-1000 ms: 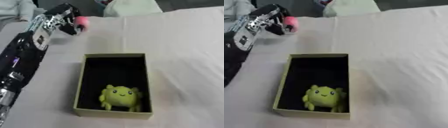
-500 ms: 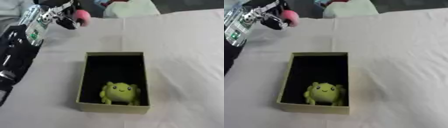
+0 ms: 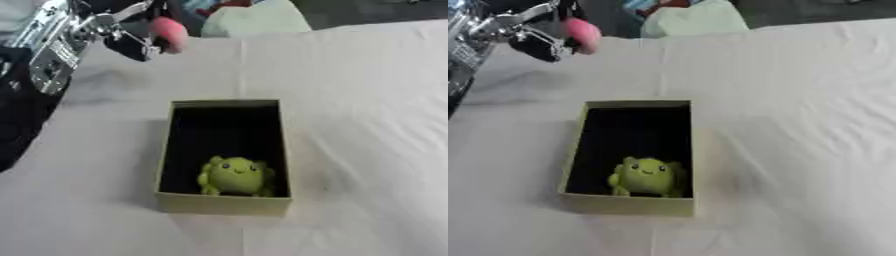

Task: Pick up objects on the table and place them in the box.

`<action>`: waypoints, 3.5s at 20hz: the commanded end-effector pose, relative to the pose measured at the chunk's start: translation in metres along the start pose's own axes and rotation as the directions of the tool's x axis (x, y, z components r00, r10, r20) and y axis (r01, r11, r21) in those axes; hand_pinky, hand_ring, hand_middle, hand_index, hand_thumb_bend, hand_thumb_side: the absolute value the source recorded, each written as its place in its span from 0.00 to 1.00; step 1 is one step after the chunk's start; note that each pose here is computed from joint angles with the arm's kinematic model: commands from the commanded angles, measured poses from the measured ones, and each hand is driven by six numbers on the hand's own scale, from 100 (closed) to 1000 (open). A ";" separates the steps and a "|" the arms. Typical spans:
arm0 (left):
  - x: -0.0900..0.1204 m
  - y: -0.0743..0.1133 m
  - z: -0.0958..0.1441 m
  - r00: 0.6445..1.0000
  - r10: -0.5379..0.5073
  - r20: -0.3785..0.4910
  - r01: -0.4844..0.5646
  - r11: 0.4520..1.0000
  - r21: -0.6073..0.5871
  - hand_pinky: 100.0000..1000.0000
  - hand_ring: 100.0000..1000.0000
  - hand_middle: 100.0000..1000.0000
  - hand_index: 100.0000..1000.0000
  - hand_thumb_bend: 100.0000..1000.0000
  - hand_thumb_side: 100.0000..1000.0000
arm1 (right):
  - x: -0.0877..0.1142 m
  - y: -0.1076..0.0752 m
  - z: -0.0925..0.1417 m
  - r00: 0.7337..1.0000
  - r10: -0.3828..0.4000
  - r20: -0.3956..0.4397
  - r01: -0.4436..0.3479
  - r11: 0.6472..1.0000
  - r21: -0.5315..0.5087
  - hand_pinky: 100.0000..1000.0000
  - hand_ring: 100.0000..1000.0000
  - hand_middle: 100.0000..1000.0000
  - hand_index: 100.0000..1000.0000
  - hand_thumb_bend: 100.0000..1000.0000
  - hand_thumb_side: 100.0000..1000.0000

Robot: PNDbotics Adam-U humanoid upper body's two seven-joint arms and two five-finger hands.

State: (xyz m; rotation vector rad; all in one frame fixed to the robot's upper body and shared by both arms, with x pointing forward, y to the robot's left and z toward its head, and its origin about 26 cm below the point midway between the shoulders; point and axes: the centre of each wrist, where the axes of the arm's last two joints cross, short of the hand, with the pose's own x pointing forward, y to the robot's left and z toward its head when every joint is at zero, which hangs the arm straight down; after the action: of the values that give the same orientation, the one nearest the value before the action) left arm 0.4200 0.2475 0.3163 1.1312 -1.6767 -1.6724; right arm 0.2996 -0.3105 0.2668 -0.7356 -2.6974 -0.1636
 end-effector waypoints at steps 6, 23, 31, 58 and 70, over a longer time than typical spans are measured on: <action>0.057 0.000 0.007 0.951 -0.081 0.299 0.058 0.995 0.087 0.51 0.58 0.61 0.66 0.06 0.00 | 0.003 -0.005 -0.002 1.000 0.011 0.010 -0.011 1.000 -0.013 0.76 0.69 0.63 0.76 0.16 1.00; 0.133 -0.002 0.051 0.924 -0.126 0.361 0.087 0.989 0.123 0.50 0.57 0.60 0.65 0.21 0.00 | 0.001 -0.006 0.004 1.000 0.027 -0.014 -0.027 1.000 -0.016 0.76 0.69 0.63 0.75 0.16 0.99; 0.145 -0.030 0.032 0.946 -0.052 0.319 0.050 0.999 0.015 0.51 0.57 0.60 0.65 0.05 0.00 | 0.001 -0.004 0.005 0.999 0.021 -0.024 -0.022 1.000 -0.008 0.76 0.69 0.62 0.75 0.19 1.00; 0.138 -0.053 0.017 0.937 -0.193 0.291 0.225 0.971 -0.083 0.77 0.90 0.95 1.00 0.64 0.20 | 0.000 -0.005 0.006 0.999 0.036 -0.029 -0.036 0.999 -0.013 0.75 0.69 0.62 0.75 0.20 1.00; 0.131 0.015 0.054 0.987 -0.005 0.162 -0.055 0.930 0.362 0.73 0.79 0.86 0.91 0.44 0.51 | 0.000 -0.009 0.002 0.999 0.051 -0.006 -0.051 0.998 -0.044 0.75 0.69 0.63 0.75 0.16 1.00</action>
State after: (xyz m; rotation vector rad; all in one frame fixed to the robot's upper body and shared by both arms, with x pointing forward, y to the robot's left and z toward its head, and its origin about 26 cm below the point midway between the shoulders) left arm 0.3089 0.1606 0.2870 1.1349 -2.1020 -1.5940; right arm 0.2978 -0.3149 0.2542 -0.7863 -2.6375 -0.2234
